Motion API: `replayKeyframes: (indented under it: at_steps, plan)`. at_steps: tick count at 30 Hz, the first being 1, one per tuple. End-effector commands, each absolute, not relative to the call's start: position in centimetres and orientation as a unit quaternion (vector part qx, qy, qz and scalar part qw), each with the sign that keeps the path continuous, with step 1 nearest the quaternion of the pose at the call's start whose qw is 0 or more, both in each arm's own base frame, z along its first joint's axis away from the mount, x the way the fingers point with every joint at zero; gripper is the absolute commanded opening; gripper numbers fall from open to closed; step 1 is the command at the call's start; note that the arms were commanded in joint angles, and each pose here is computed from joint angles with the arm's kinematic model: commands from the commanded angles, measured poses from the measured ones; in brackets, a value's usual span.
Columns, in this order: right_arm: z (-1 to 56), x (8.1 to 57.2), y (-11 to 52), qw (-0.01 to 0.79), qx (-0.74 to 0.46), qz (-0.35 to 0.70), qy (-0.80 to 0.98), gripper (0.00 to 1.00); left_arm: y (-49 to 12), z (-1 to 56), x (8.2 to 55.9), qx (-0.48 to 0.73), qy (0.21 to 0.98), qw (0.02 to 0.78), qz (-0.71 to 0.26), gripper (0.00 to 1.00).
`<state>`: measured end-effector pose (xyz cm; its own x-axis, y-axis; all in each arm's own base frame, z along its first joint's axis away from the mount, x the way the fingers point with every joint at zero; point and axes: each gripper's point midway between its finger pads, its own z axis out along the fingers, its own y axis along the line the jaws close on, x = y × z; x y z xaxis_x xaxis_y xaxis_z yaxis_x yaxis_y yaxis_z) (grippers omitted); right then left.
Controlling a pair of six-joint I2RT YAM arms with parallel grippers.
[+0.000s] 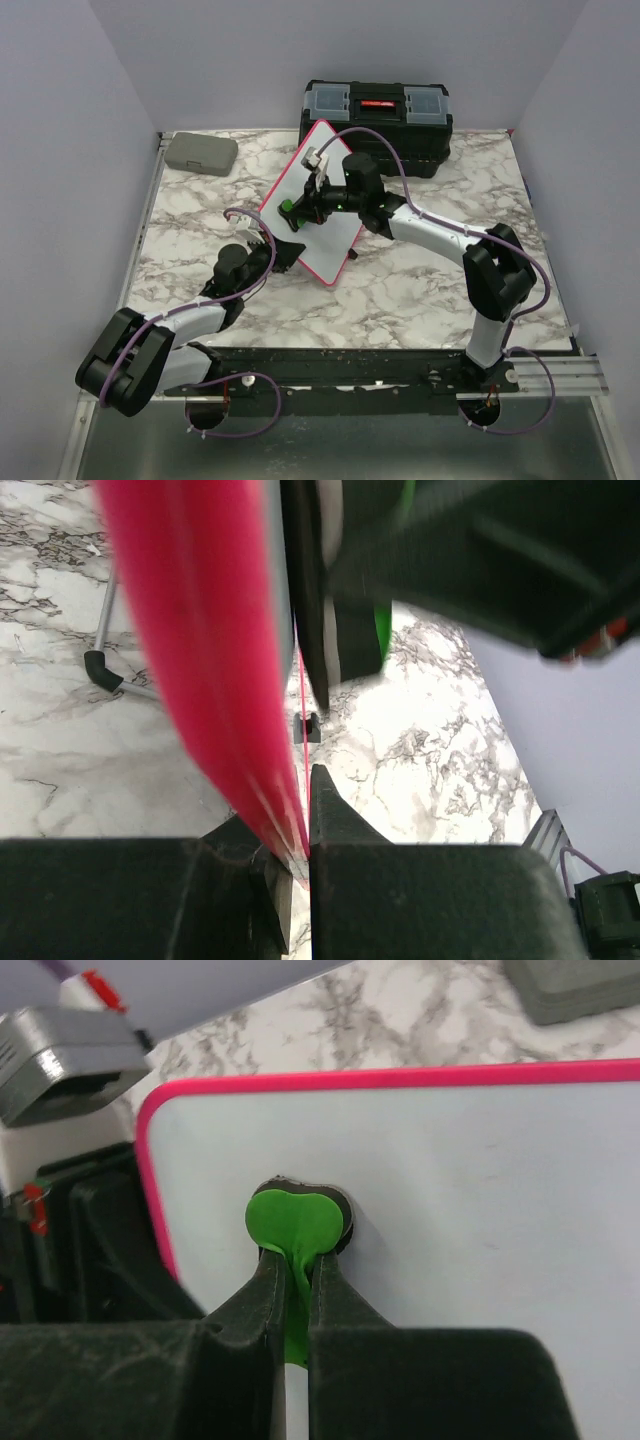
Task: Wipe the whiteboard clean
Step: Erase the whiteboard at the whiteboard stand.
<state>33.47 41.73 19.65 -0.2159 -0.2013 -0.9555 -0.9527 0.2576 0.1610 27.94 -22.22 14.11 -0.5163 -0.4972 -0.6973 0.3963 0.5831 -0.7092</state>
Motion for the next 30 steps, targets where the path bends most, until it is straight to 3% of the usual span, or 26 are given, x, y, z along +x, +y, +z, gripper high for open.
replayKeyframes:
  at_steps: [1, 6, 10, 18, 26, 30]
  plan:
    - [17.3, 43.9, 36.6, 0.492, -0.288, 0.329, 0.753, 0.01, -25.5, 20.2, 25.7, 0.055, 0.674, 0.502, -0.54, 0.0]
    - [14.8, 50.7, 29.0, 0.504, -0.209, 0.269, 0.793, 0.01, -25.4, 19.9, 25.5, 0.057, 0.676, 0.501, -0.537, 0.0]
    - [10.7, 50.6, 26.5, 0.461, -0.225, 0.268, 0.815, 0.01, -25.4, 19.9, 25.5, 0.057, 0.674, 0.501, -0.539, 0.0]
    - [4.5, 40.8, 27.9, 0.344, -0.291, 0.366, 0.814, 0.01, -25.3, 20.0, 25.5, 0.056, 0.673, 0.505, -0.538, 0.0]
    - [11.3, 28.4, 36.0, 0.33, -0.408, 0.458, 0.717, 0.01, -25.1, 19.8, 25.8, 0.046, 0.675, 0.507, -0.534, 0.0]
    - [16.5, 29.4, 37.8, 0.366, -0.384, 0.485, 0.696, 0.01, -24.9, 19.4, 25.8, 0.044, 0.679, 0.507, -0.529, 0.0]
